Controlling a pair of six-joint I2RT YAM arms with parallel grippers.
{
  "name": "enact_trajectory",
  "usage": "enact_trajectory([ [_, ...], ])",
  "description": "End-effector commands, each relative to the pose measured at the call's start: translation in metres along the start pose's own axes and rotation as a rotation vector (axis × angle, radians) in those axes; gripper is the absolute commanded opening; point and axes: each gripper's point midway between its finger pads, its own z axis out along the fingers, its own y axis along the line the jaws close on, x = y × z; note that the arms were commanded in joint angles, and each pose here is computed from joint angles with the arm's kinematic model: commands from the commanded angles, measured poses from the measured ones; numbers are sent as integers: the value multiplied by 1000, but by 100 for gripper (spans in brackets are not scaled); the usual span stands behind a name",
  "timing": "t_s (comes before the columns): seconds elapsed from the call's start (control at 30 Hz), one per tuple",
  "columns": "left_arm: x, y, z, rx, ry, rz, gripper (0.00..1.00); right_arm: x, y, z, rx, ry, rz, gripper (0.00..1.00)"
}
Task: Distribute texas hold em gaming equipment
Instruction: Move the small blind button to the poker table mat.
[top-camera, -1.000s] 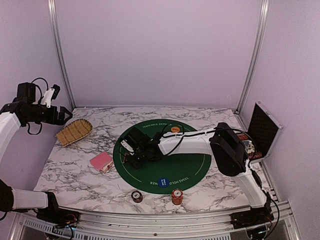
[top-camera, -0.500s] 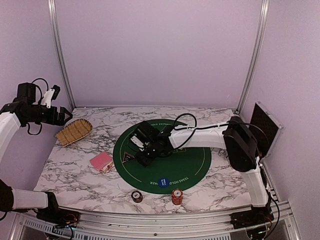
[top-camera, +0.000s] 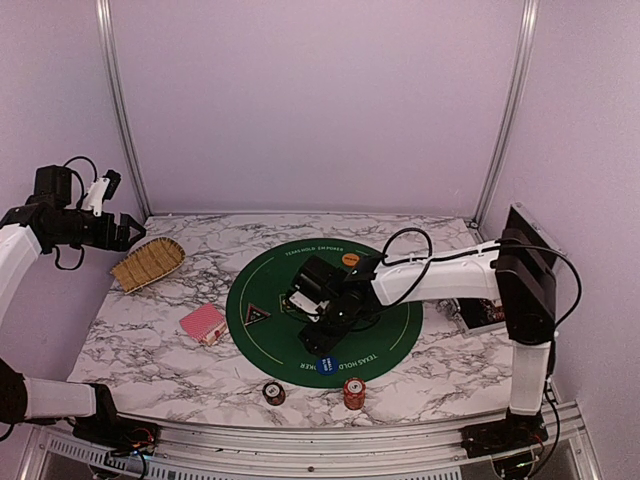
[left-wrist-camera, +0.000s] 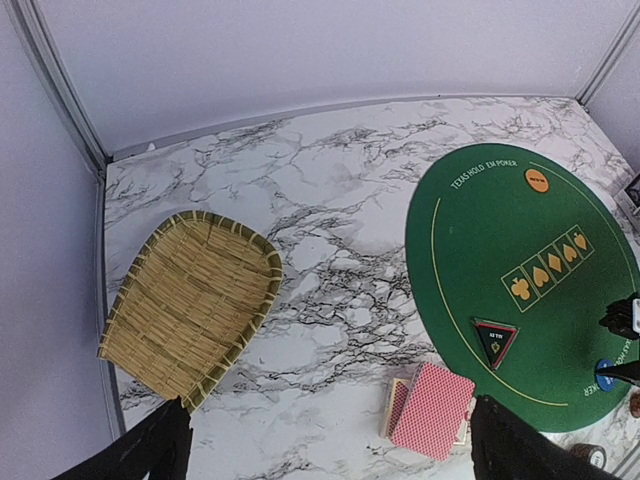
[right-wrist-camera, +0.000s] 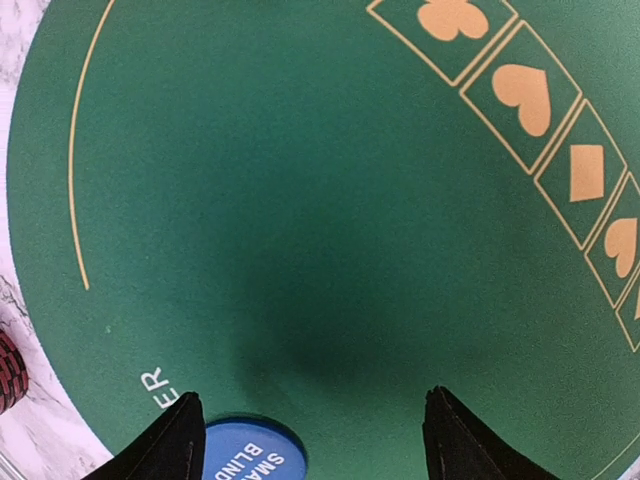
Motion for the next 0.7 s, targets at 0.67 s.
enact_trajectory([
  [0.67, -1, -6, -6, 27, -6, 6, 99, 36, 15, 9, 53, 112, -60, 66],
])
